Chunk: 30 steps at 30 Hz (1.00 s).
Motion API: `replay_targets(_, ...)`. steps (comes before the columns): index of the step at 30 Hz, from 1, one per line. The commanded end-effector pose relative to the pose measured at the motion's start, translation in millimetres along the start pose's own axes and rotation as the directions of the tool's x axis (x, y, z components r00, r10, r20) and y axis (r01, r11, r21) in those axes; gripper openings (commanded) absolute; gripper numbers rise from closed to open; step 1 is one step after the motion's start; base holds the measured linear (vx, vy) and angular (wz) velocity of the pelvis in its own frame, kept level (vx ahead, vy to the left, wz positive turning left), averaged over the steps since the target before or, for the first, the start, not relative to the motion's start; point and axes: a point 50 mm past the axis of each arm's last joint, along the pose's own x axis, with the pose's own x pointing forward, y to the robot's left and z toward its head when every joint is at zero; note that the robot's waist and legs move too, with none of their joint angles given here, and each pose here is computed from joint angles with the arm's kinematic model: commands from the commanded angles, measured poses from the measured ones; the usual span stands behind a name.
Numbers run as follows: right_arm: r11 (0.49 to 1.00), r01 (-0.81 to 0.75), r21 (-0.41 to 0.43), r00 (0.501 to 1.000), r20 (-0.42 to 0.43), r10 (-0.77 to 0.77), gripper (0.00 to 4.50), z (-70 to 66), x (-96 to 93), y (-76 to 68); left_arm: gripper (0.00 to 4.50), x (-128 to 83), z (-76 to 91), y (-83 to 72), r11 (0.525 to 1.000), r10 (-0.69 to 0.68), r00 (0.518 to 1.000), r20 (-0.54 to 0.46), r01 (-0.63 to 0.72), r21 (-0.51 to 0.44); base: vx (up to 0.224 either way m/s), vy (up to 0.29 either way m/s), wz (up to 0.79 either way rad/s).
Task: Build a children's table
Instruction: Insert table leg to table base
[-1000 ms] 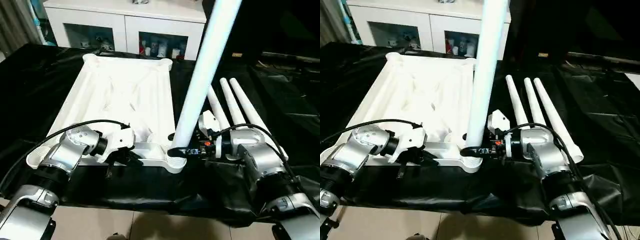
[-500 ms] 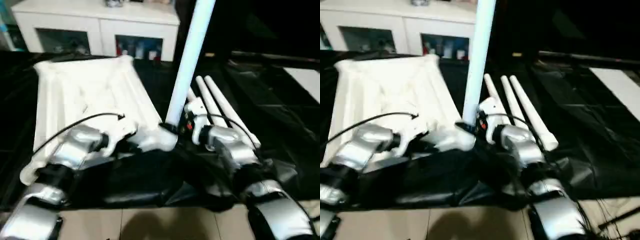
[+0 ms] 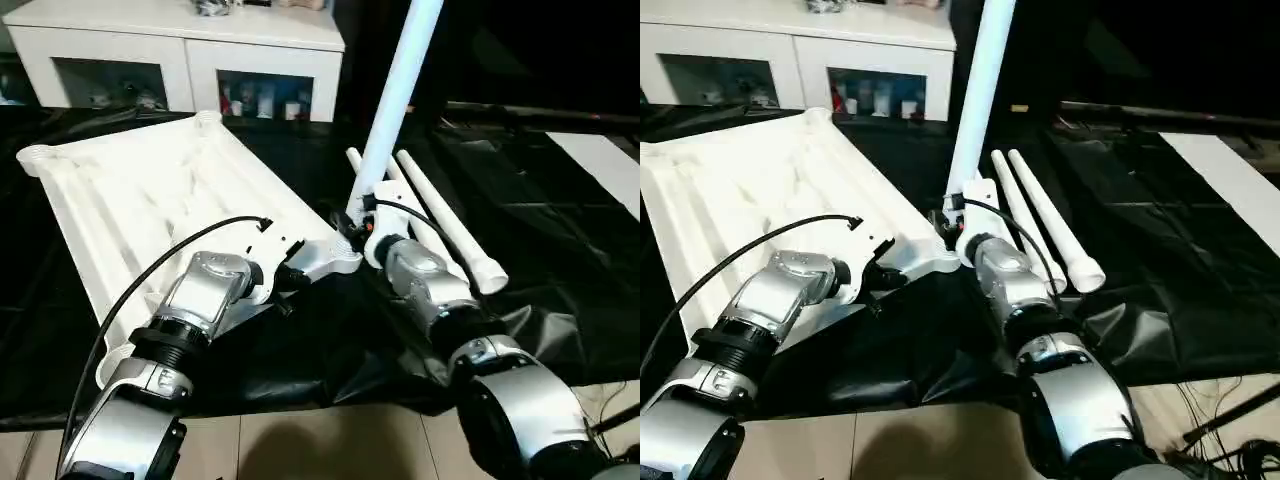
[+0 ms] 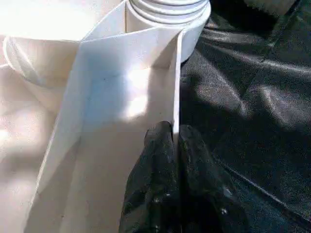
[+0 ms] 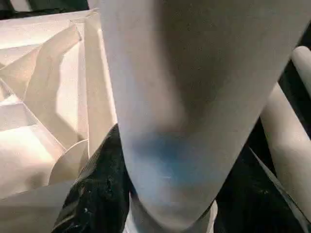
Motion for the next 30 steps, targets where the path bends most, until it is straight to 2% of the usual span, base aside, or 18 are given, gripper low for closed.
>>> replay_targets(1,0.995,0.077,0.061,0.954,-0.295,-0.056,1.85,-71.9,-16.2,-6.3,0.0,-4,19.4,-1.0,0.999,0.019,0.998,0.051,-0.021,0.043,0.0,0.0,0.0)
replay_targets(4,0.998,0.056,0.04,0.96,-0.278,-0.043,1.85,-67.2,-14.0,-4.3,0.0,-4,19.6,-1.7,0.999,0.014,0.998,0.055,-0.017,0.043,0.0,0.0,0.0)
replay_targets(7,0.998,-0.006,0.062,0.973,-0.229,0.021,1.85,-58.7,-10.7,0.6,0.0,-4,19.2,-2.1,0.998,0.006,0.998,0.055,-0.009,0.058,0.0,0.0,0.0)
replay_targets(8,0.997,-0.036,0.074,0.979,-0.198,0.05,2.2,-52.8,-9.0,2.4,0.0,-4,18.9,-2.0,0.998,0.003,0.998,0.057,-0.007,0.067,0.0,0.0,0.0)
replay_targets(10,0.993,-0.065,0.095,0.986,-0.146,0.079,2.55,-42.1,-6.3,3.3,0.0,-4,18.8,-1.4,0.997,-0.004,0.998,0.064,-0.001,0.079,0.0,0.0,0.0)
replay_targets(11,0.993,-0.068,0.099,0.987,-0.137,0.081,2.55,-40.1,-5.9,3.2,0.0,-4,18.9,-1.3,0.997,-0.006,0.998,0.066,0.0,0.081,0.0,0.0,0.0)
replay_targets(14,0.991,-0.115,0.068,0.991,-0.06,0.119,2.82,-18.0,-2.0,1.6,0.0,-8,18.6,2.9,0.989,0.0,0.997,0.072,-0.011,0.145,0.0,0.0,0.0)
replay_targets(18,0.984,-0.172,0.045,0.985,0.004,0.172,3.22,-1.8,-0.8,0.7,0.0,-12,18.8,6.2,0.985,0.003,0.997,0.082,-0.017,0.169,0.0,0.0,0.0)
replay_targets(23,0.95,-0.313,-0.008,0.945,0.094,0.312,3.52,19.2,-4.5,-2.1,0.0,-19,18.3,9.8,0.976,-0.03,0.994,0.105,0.007,0.216,0.018,-0.021,0.02)
replay_targets(24,0.945,-0.327,-0.027,0.94,0.094,0.328,3.58,20.4,-5.4,-3.0,0.0,-20,18.3,10.1,0.973,-0.039,0.993,0.11,0.012,0.23,0.052,-0.05,0.09)
replay_targets(25,0.911,-0.396,-0.115,0.911,0.074,0.406,3.72,24.0,-11.0,-8.5,0.0,-26,14.9,12.5,0.965,-0.065,0.992,0.108,0.035,0.26,0.06,-0.042,0.04)
replay_targets(26,0.904,-0.407,-0.129,0.906,0.069,0.418,3.72,24.4,-12.1,-9.5,0.0,-27,14.1,13.0,0.964,-0.068,0.992,0.106,0.038,0.263,0.06,-0.042,0.04)
replay_targets(28,0.857,-0.473,-0.203,0.873,0.019,0.487,3.72,24.8,-19.8,-17.3,0.0,-34,11.0,12.6,0.942,-0.145,0.984,0.106,0.105,0.318,0.062,-0.029,-0.01)
replay_targets(30,0.823,-0.516,-0.236,0.849,-0.014,0.529,3.72,24.0,-25.0,-21.3,0.0,-38,8.1,12.6,0.929,-0.182,0.978,0.097,0.139,0.342,0.03,-0.011,-0.01)
